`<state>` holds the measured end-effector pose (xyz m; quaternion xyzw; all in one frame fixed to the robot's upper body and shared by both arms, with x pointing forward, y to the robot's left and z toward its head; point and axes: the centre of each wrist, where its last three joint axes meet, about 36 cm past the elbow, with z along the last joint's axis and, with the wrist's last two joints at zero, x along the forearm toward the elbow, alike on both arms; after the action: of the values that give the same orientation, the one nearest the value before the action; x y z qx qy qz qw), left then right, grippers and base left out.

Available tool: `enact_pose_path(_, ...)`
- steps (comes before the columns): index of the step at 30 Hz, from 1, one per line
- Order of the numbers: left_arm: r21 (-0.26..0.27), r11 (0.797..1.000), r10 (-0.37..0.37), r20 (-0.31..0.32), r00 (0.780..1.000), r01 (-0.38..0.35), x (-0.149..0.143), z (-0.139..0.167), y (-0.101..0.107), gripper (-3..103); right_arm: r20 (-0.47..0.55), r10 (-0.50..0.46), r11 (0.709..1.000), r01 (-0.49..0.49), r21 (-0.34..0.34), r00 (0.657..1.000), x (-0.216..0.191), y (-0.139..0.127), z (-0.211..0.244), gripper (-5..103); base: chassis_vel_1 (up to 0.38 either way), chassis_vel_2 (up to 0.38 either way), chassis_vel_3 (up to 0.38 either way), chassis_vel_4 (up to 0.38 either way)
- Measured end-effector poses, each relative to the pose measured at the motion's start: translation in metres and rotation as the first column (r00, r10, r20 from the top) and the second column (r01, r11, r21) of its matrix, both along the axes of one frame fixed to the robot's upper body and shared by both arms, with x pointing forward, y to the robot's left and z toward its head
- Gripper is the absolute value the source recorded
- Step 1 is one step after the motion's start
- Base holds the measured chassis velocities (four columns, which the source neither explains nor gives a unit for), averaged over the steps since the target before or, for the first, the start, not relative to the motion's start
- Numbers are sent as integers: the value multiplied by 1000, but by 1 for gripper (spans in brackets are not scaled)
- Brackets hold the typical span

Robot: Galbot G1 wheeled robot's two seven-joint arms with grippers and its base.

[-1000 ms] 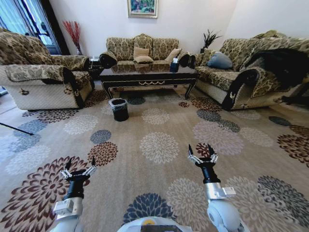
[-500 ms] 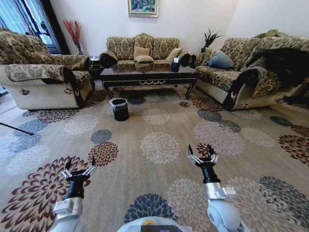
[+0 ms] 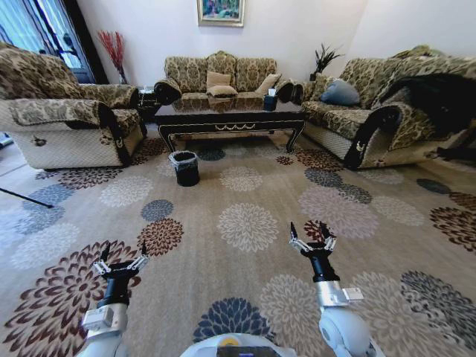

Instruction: Move to the front of the table and pick up the trash from the floor, then place it into the trash bin.

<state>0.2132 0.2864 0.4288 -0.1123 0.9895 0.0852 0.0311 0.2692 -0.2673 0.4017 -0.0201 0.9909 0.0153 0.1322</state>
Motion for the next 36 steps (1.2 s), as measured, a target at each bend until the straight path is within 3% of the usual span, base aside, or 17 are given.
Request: enact_pose_path(36, 0, 1000, 0, 0, 1000, 0, 0, 0, 0, 100, 0, 0, 1000, 0, 0, 1000, 0, 0, 0, 100, 11, -13, -11, 14)
